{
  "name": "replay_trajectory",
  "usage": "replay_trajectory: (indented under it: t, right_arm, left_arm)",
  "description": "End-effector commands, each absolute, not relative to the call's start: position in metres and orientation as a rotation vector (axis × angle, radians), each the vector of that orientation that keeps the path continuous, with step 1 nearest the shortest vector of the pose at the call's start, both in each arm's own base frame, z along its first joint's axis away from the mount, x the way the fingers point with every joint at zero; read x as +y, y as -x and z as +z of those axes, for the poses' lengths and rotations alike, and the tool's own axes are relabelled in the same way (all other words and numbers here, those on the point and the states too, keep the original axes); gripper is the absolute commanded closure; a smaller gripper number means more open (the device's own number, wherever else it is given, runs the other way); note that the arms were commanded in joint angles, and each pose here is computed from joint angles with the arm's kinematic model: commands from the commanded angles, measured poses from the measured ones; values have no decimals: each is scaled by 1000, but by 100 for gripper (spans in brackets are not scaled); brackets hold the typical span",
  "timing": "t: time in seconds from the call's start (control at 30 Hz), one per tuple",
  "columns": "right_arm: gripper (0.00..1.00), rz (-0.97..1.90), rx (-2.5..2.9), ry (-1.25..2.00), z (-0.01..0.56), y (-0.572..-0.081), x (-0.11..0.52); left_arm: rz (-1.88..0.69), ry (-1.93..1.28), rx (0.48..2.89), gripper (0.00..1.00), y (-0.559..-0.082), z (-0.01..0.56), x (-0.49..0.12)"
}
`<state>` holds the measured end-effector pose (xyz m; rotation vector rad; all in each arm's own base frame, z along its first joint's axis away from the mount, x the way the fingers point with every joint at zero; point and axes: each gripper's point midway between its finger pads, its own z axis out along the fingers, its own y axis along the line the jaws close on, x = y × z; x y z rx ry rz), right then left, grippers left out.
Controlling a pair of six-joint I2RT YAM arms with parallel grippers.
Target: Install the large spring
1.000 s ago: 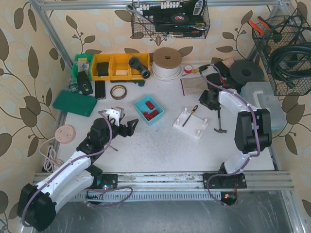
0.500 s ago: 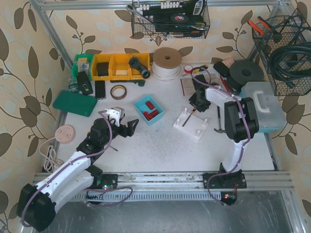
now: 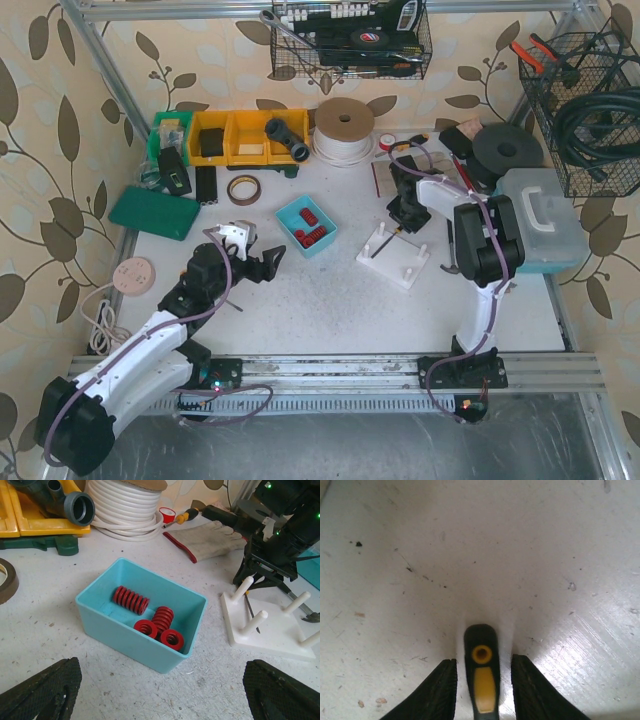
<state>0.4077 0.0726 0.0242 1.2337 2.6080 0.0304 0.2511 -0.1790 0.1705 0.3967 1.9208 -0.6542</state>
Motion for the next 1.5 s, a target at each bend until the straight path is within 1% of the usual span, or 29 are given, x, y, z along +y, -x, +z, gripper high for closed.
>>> replay_trajectory:
  t: [0.0, 0.23, 0.67, 0.8, 1.0, 1.2, 1.47]
  right_arm:
    - [67, -14, 2596, -1270, 21, -411, 71]
    - [74, -18, 2611, -1278, 14, -411, 73]
    - [88, -32, 2598, -1283, 17, -407, 69]
    - [91, -21, 2594, -1263, 22, -407, 69]
    - [95, -16, 2624, -1153, 39, -408, 69]
    - [97, 3, 2623, -1068, 60, -402, 66]
    - [98, 79, 2515, -874, 117, -413, 53]
  left_arm:
    - [-645, -411, 1878, 9, -254, 184, -182]
    - [-643, -410, 1880, 9, -255, 183, -182]
    - [-641, -411, 1886, 10, -256, 183, -183]
    - [-639, -411, 1887, 9, -256, 183, -183]
    - [-636, -410, 1889, 10, -256, 183, -182]
    - [-635, -409, 1887, 9, -256, 183, -182]
    - [-627, -405, 1891, 9, -256, 182, -181]
